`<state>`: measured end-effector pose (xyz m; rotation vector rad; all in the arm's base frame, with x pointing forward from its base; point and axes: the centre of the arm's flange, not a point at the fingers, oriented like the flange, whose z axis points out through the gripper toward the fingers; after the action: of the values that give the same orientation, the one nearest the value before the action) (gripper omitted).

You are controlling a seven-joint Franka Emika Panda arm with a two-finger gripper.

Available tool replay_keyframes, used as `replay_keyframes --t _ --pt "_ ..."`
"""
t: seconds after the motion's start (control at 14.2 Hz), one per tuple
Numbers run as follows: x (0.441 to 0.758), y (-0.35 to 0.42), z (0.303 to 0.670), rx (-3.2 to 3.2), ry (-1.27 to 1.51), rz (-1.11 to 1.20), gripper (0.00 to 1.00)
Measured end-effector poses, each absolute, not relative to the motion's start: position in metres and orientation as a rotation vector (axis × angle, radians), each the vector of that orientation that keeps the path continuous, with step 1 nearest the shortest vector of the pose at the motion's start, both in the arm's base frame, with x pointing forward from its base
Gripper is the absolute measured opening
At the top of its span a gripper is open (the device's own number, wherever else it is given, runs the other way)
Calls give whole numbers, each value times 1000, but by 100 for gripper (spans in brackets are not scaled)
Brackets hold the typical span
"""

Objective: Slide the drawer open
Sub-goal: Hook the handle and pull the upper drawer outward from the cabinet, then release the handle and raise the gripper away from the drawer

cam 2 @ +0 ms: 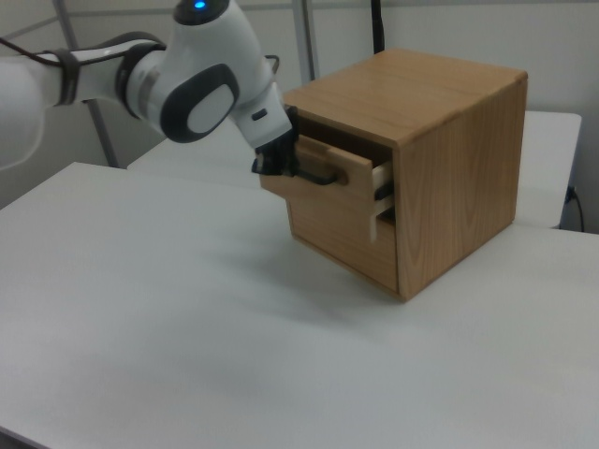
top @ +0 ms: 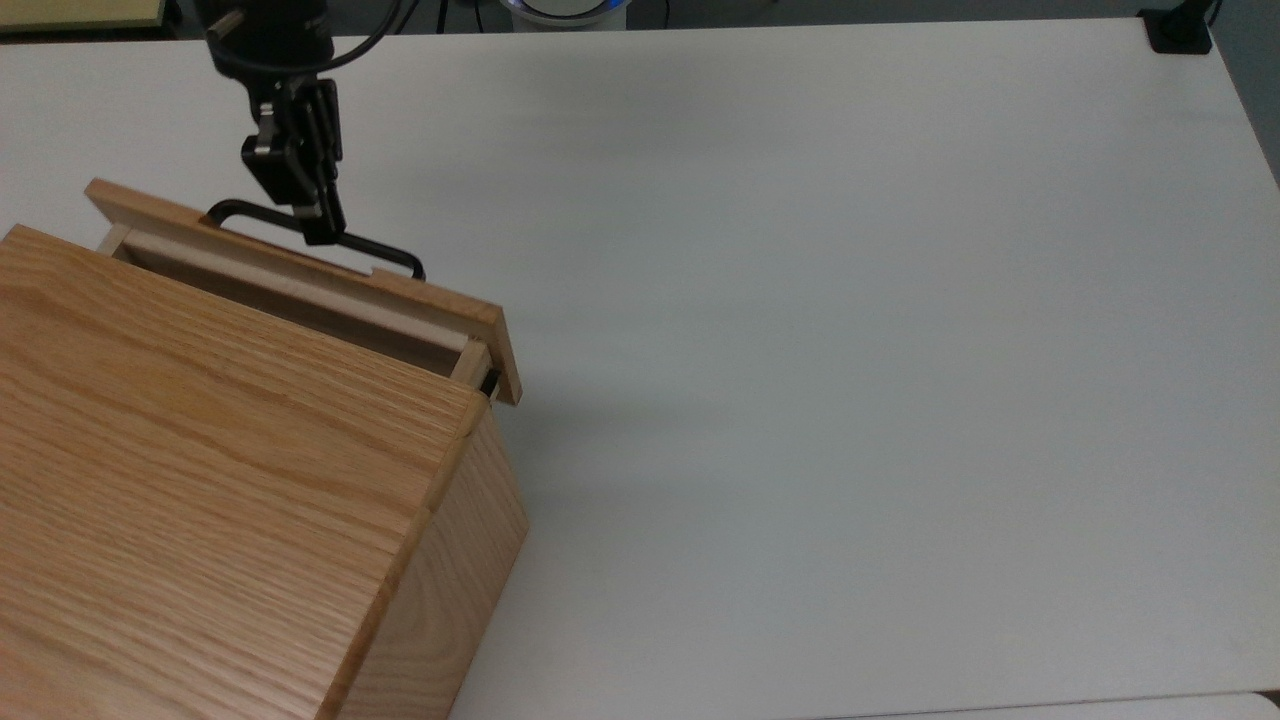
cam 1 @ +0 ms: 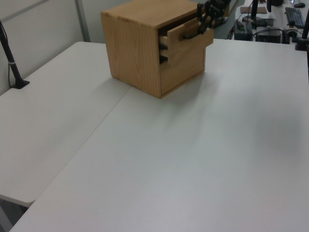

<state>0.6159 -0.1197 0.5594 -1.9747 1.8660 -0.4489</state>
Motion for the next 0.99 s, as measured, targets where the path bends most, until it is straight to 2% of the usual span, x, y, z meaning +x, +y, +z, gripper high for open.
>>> replay_keyframes --t 0.56,0.7,0.99 --pt "530 -87 572 -2114 1827 -402 17" --pt "504 -75 591 -2139 1777 -420 11" --pt "477 -59 599 -2207 1743 -393 12"
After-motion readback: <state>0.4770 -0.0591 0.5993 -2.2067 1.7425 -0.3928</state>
